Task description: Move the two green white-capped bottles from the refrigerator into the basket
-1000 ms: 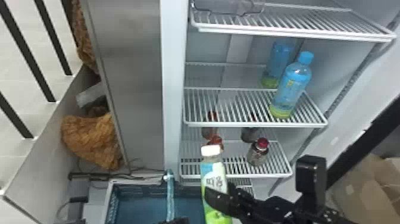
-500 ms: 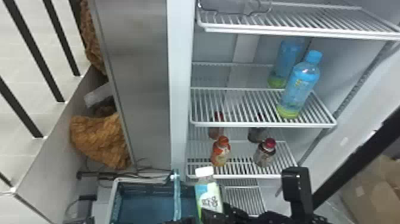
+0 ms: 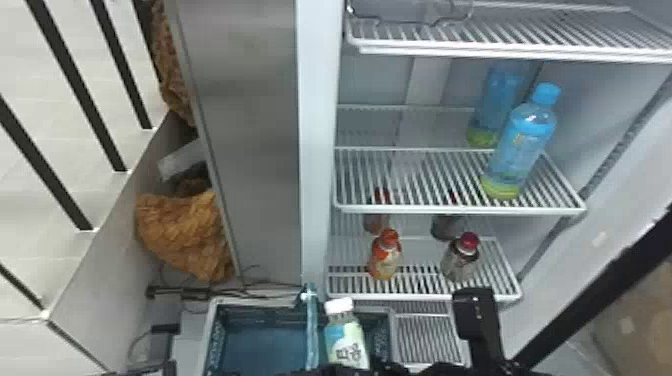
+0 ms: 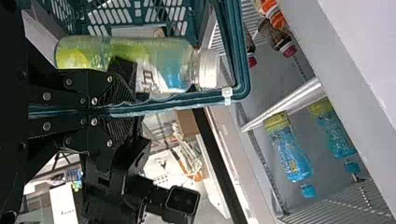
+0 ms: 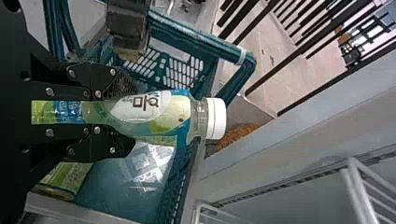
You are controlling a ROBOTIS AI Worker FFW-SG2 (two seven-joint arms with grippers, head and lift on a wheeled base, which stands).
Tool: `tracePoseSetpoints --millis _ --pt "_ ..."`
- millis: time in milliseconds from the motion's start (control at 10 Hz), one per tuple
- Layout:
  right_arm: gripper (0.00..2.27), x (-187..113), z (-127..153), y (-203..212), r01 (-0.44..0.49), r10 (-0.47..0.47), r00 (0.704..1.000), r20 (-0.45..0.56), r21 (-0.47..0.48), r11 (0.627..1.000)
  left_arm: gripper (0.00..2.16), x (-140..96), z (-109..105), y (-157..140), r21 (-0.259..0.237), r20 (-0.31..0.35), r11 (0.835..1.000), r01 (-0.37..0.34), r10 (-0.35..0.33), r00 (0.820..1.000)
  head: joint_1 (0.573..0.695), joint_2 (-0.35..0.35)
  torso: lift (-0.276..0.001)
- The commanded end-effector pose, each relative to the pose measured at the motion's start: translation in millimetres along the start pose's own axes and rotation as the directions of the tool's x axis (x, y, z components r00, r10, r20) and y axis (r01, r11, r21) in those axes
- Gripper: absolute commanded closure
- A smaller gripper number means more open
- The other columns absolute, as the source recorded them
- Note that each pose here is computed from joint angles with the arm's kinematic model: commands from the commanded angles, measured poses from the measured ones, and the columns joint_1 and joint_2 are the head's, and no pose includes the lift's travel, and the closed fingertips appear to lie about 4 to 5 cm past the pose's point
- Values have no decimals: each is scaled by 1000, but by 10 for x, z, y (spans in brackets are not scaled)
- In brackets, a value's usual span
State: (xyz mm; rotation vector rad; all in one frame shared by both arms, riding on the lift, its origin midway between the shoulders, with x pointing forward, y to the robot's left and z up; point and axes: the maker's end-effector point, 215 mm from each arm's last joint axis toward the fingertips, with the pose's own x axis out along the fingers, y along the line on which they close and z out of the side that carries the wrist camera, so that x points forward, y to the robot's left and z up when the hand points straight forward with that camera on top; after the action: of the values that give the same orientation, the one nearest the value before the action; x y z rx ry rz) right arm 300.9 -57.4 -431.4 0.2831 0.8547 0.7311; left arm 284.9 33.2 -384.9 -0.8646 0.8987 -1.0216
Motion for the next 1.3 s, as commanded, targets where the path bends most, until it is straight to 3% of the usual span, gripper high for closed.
tracePoseSetpoints --millis 0,300,900,1000,1200 --pt "960 70 -18 -48 -3 3 1000 -3 7 1000 1202 -1 -11 3 -2 -1 1000 0 0 1000 695 -51 -4" --pt "403 91 10 -26 -24 24 1000 8 8 1000 1202 -13 1 11 -2 2 1000 -3 3 1000 695 -43 -4" --pt "366 27 165 13 -33 34 997 66 -15 999 1202 -16 -2 15 -4 4 1000 -3 3 1000 695 -34 -4" --pt "366 -47 269 21 -17 21 994 106 -37 999 1202 -16 -2 15 -4 4 1000 -3 3 1000 695 -36 -4" --pt "366 -376 604 -144 107 -86 967 239 -79 991 1202 -17 -14 18 -7 4 1000 -4 4 1000 695 -54 -4"
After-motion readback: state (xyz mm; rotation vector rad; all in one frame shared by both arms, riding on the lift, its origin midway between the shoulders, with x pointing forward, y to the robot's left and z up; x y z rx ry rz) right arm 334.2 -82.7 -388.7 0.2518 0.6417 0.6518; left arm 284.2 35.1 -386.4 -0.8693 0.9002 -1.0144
